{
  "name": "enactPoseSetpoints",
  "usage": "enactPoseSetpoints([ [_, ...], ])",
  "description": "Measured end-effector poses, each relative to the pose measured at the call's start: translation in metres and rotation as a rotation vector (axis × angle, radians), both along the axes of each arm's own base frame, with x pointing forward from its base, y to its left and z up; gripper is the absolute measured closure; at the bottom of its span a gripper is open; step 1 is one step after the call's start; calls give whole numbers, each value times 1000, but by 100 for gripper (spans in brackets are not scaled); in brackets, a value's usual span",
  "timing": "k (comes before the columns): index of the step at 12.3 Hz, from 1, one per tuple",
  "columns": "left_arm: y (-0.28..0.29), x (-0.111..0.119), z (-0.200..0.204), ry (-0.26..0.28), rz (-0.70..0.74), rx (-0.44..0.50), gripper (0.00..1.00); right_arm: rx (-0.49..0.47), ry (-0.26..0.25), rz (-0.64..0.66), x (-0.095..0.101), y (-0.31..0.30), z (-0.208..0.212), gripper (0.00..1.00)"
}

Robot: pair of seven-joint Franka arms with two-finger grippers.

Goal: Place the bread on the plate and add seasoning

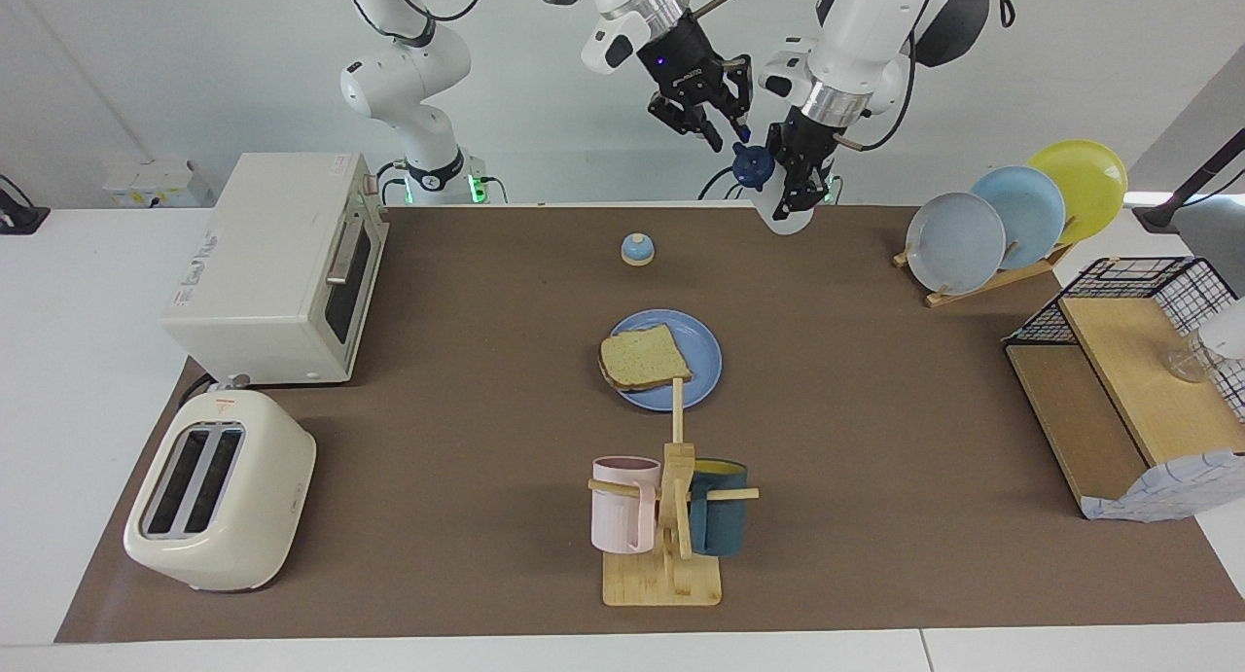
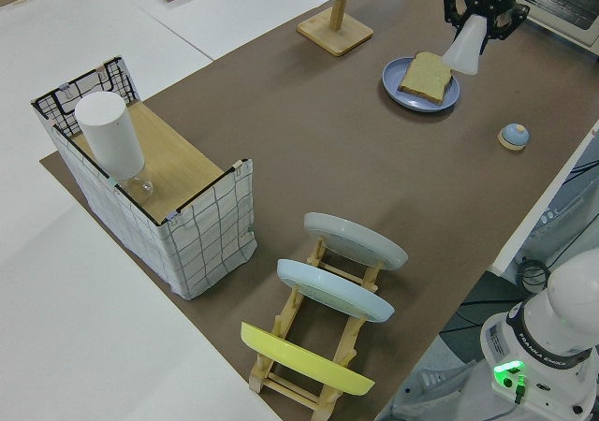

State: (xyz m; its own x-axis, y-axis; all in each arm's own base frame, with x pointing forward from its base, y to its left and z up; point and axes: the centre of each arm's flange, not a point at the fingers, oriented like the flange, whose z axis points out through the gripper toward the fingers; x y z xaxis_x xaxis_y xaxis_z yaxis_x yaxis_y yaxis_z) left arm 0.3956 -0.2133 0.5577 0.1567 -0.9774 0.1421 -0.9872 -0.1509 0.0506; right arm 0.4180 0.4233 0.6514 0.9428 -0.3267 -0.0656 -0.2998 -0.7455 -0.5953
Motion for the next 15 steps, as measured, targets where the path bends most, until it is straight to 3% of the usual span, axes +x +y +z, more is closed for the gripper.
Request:
enactPoseSetpoints([
  [7,0,0,-1,1,-1,0,54,-18,-4,8,1,5,-6,69],
  [9,-1,-1,-1,2,-1,0,54,-15,-7,9,1,6,-5,76],
  [10,-1,-1,-1,3,-1,0,54,-12,-9,8,2,6,-3,85],
  [12,0,0,-1,2,0,-1,54,-10,-7,4,2,7,-2,88],
  [15,1,0,2,-9,4,-10,54,13,42,-75,6,7,2,88],
])
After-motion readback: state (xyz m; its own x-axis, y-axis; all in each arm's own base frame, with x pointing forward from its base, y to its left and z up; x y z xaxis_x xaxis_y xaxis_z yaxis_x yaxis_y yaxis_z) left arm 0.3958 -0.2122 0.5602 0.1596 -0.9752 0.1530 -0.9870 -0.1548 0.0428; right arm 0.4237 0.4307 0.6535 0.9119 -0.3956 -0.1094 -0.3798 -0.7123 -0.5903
